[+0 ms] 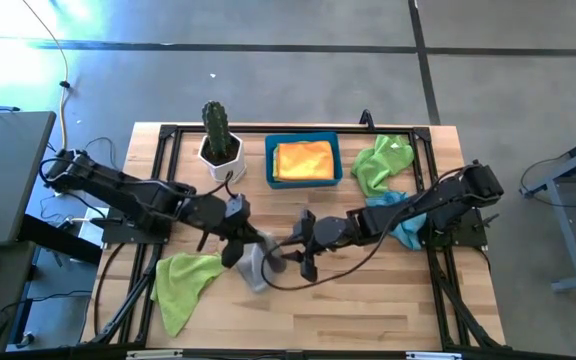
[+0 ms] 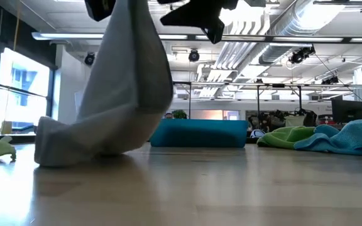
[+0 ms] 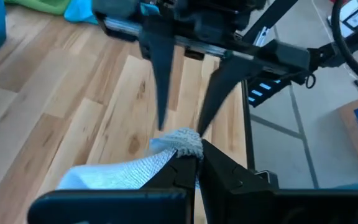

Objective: Fold microfiber towels
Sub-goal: Fold the gray microfiber towel

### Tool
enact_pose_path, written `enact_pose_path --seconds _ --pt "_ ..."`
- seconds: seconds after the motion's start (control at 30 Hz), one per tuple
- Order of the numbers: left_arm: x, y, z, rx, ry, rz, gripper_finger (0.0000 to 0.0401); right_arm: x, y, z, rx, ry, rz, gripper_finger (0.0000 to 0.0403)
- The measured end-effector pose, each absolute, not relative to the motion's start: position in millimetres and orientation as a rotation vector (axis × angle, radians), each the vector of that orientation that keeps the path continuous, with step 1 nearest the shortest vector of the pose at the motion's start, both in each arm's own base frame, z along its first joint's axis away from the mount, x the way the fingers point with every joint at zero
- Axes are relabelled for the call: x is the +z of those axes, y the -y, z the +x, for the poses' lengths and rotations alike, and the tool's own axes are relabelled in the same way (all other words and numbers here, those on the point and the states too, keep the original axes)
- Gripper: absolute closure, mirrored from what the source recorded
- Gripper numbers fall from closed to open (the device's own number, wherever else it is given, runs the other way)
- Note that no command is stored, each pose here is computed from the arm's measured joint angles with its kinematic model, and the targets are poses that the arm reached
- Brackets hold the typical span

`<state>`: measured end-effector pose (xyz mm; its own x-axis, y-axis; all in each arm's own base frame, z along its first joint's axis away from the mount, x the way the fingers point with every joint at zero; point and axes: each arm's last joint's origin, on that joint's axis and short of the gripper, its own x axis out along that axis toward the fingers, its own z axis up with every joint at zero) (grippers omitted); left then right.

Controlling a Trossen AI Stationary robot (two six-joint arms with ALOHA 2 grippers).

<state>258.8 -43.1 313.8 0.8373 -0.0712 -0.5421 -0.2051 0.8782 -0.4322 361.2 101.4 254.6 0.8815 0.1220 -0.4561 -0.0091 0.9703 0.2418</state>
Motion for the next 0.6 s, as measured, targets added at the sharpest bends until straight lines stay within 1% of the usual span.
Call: enact_pose_path --seconds 0.1,0.23,0.4,0.6 --pt "316 37 258 0.050 -0.575 -0.509 0.0400 251 -99 363 0.003 -0.486 0.223 0.0250" --pt "318 35 255 0.015 -0.577 -0.487 0.0400 237 -94 369 -0.074 -0.520 0.283 0.0250" --pt "325 33 252 -0.015 -0.539 -0.461 0.0400 215 -89 378 -0.115 -0.573 0.297 0.0250" --pt "339 30 246 -0.034 -0.443 -0.446 0.0400 190 -90 385 -0.143 -0.627 0.324 0.0250"
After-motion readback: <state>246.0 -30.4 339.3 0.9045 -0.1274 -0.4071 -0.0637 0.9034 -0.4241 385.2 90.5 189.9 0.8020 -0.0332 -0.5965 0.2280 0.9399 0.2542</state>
